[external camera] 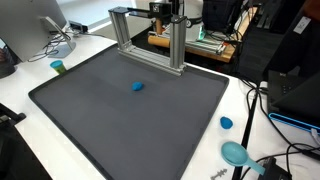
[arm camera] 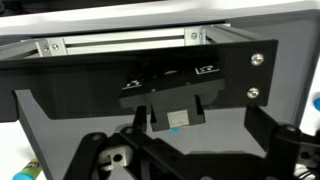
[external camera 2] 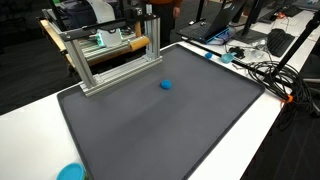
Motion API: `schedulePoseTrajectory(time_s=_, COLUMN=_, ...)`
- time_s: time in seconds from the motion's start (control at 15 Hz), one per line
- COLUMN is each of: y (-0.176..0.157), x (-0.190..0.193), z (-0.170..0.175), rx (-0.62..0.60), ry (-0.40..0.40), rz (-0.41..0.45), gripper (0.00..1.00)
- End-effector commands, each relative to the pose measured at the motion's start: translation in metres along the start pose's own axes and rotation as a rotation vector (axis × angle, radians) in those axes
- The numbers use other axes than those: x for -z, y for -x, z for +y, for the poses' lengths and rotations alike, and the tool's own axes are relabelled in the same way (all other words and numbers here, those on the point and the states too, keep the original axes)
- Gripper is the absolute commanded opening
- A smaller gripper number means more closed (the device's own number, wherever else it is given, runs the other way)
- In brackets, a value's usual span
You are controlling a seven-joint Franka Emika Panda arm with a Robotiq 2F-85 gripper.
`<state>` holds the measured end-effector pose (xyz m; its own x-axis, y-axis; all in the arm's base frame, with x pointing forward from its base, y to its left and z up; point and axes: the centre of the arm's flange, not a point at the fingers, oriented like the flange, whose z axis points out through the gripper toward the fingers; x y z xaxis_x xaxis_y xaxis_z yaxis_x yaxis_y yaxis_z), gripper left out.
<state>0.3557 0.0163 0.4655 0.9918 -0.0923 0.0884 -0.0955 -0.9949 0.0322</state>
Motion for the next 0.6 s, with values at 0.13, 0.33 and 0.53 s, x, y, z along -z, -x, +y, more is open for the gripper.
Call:
schedulePoseTrajectory(time_s=0.13, y=-0.011, x=-0.012, z=-0.001, rx=0.055, ry=0.028, rz=0.053, gripper=1.00)
schedulePoseTrajectory(time_s=0.33, y=-0.018, x=-0.018, z=0.002, rx=0.061, ry=0.050, rz=0.055, gripper=1.00)
schedulePoseTrajectory(time_s=0.53, y=-0.021, x=-0.026, z=0.007, rx=0.062, ry=0.050, rz=0.025, gripper=1.00)
